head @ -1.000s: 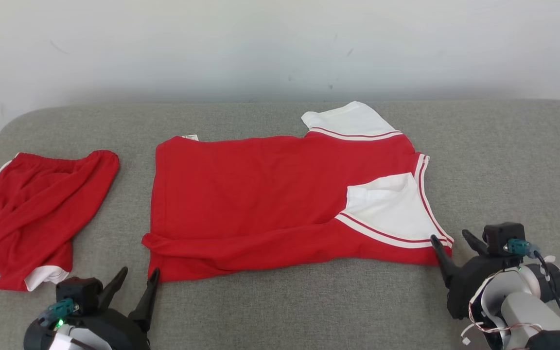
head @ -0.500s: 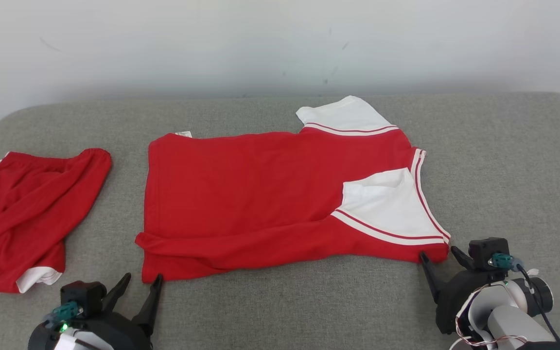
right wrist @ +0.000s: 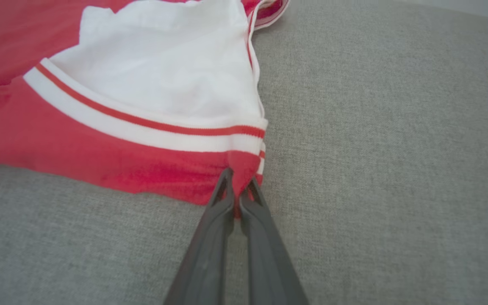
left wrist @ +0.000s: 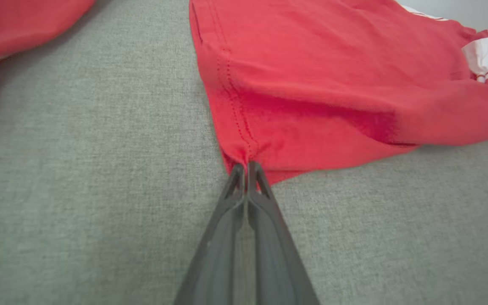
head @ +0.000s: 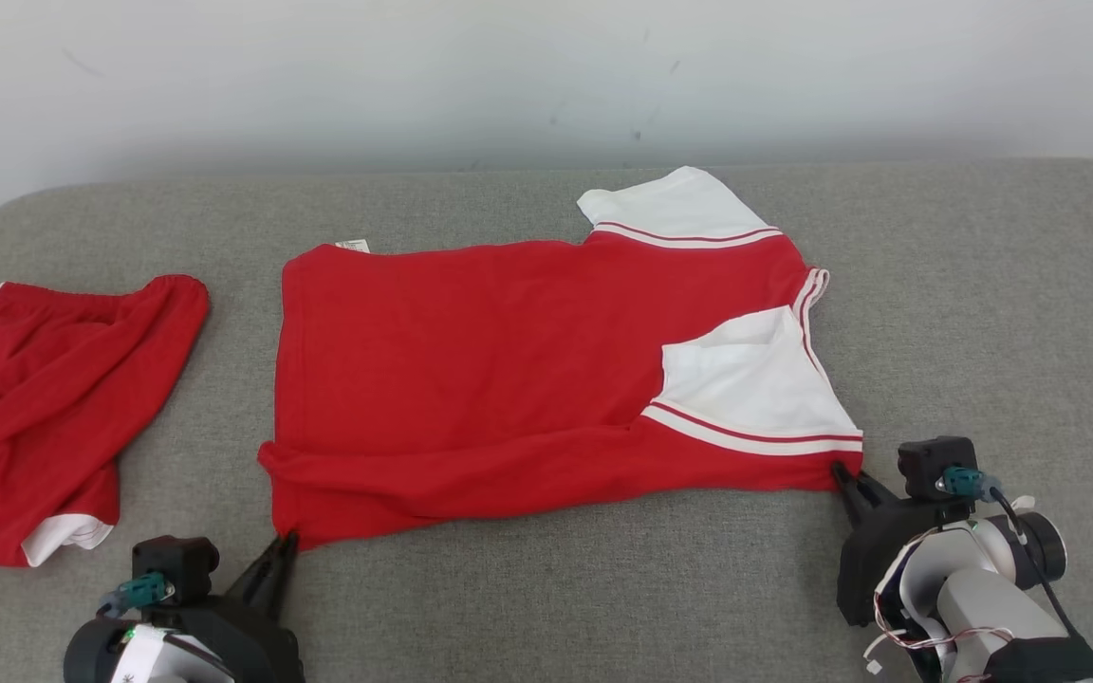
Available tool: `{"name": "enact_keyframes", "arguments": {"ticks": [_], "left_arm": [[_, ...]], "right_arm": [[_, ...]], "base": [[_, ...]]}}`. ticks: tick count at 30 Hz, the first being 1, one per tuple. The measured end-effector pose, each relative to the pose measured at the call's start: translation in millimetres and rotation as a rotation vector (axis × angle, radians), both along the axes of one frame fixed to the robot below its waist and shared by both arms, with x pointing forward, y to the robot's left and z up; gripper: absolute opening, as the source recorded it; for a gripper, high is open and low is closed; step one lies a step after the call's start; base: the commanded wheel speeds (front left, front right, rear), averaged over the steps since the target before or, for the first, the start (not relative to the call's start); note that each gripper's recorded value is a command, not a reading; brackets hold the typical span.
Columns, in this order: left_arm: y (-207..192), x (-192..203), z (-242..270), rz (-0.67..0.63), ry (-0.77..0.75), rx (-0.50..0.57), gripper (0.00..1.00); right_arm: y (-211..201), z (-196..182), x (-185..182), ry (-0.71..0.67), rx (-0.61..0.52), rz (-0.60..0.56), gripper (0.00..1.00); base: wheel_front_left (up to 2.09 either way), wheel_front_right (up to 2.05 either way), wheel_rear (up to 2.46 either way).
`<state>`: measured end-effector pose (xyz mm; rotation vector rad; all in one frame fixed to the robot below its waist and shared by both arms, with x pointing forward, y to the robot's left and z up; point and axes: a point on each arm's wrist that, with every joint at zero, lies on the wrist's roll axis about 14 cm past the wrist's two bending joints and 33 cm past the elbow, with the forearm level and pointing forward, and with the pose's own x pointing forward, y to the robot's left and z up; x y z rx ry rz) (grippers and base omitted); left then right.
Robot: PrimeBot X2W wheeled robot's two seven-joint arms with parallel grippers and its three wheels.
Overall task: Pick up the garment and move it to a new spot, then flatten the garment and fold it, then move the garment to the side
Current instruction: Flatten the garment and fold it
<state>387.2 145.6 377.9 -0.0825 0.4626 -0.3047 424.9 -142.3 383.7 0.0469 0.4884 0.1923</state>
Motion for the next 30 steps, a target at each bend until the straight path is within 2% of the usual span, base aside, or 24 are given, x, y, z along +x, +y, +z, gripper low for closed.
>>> {"name": "enact_keyframes", "arguments": {"ticks": [6, 15, 24, 30], "left_arm": [[1.9, -2.6, 0.9, 0.016, 0.004, -0.008, 0.0], [3.4, -18.3, 5.4, 0.025, -0.011, -0.016, 0.0], [7.5, -53.5, -4.7, 0.035, 0.013, -0.019, 0.0], [5.9, -67.8, -6.6, 0.031, 0.013, -0.022, 0.0]], "right_arm": [[-5.1, 4.2, -1.1, -0.014, -0.003, -0.014, 0.0], [-37.3, 8.1, -18.7, -0.048, -0.005, -0.086, 0.0], [-43.6, 7.0, -49.4, -0.063, 0.021, -0.098, 0.0], [-53.4, -9.4, -85.3, -0.024, 0.031, -0.127, 0.0]], "base": [[0.0, 0.0, 0.0], [0.0, 0.0, 0.0], [0.0, 0.0, 0.0], [0.0, 0.0, 0.0]]}}
